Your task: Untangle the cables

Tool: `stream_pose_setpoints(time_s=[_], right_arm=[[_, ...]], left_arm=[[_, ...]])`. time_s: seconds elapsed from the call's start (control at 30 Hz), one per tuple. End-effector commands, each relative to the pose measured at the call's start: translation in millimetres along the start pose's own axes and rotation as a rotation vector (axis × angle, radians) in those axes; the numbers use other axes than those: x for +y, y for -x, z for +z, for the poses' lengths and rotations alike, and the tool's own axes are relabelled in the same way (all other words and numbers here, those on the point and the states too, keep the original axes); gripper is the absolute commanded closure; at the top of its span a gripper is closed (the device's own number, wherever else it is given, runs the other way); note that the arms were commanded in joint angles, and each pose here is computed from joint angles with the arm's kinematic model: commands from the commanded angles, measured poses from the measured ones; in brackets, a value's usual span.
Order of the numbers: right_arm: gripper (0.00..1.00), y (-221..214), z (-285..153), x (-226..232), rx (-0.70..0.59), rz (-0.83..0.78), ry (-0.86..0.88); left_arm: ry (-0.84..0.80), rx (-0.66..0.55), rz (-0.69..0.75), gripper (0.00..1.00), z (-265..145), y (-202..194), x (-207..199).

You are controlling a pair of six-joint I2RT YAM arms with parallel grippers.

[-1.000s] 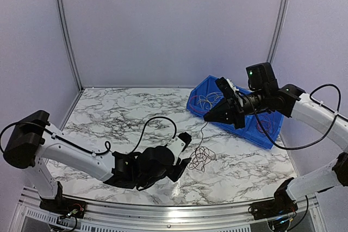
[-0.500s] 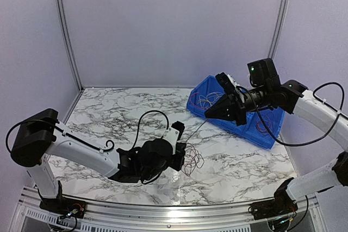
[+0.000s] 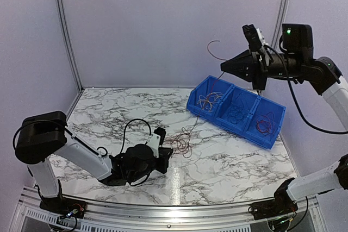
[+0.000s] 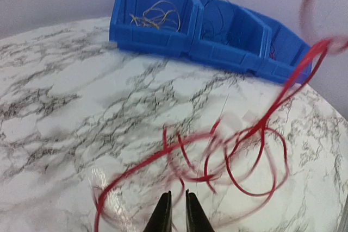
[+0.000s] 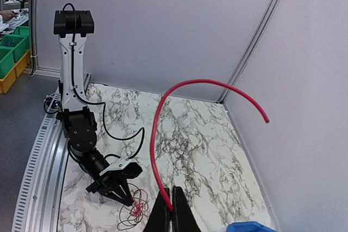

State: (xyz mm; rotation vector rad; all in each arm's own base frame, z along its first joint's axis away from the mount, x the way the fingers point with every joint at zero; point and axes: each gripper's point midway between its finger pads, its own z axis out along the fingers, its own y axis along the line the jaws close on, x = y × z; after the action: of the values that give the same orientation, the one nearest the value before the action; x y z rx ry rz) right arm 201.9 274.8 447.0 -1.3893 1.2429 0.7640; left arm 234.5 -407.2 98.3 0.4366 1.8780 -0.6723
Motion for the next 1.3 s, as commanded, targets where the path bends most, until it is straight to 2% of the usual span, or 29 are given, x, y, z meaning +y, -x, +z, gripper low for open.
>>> stream_pose_setpoints(time_s=[0.0, 0.17, 0.3, 0.4, 0.47, 0.63, 0.8, 1.07, 1.27], right_arm=[[1.0, 2.2, -6.0, -19.0, 0.01, -0.007, -0.09], [1.0, 23.9, -18.7, -29.2, -0.023, -0.04, -0.145], [1.0, 45.7, -31.5, -38.2, -0.062, -0.063, -0.188], [1.0, 42.0, -29.1, -40.3, -0.059, -0.048, -0.185], [1.0, 31.2, -24.2, -39.4, -0.047, -0.028, -0.176], [1.0, -2.5, -12.2, -35.2, -0.008, 0.025, -0.159], [1.0, -24.5, -3.4, -31.6, 0.008, 0.076, -0.142], [1.0, -49.4, 13.4, -22.1, -0.001, 0.176, -0.064], [1.0, -55.6, 19.5, -18.0, -0.01, 0.216, -0.025]], left_arm=[[-0.077, -0.043, 0.024, 0.95, -12.6, 2.4, -6.9], [0.007, -0.057, 0.013, 1.0, -18.2, 0.2, 13.7], [-0.019, -0.06, 0.009, 1.0, -21.4, 1.2, 11.2], [-0.08, -0.085, 0.009, 0.78, -26.4, 14.0, -4.1], [-0.119, -0.111, 0.023, 0.7, -32.5, 23.2, -16.9], [-0.226, -0.159, 0.067, 0.63, -44.2, 41.7, -55.5], [-0.273, -0.199, 0.075, 0.61, -42.0, 57.3, -84.3], [-0.084, -0.204, 0.152, 0.56, -11.4, 48.4, -66.9], [0.099, -0.172, 0.234, 0.6, 1.7, 37.3, -40.9]])
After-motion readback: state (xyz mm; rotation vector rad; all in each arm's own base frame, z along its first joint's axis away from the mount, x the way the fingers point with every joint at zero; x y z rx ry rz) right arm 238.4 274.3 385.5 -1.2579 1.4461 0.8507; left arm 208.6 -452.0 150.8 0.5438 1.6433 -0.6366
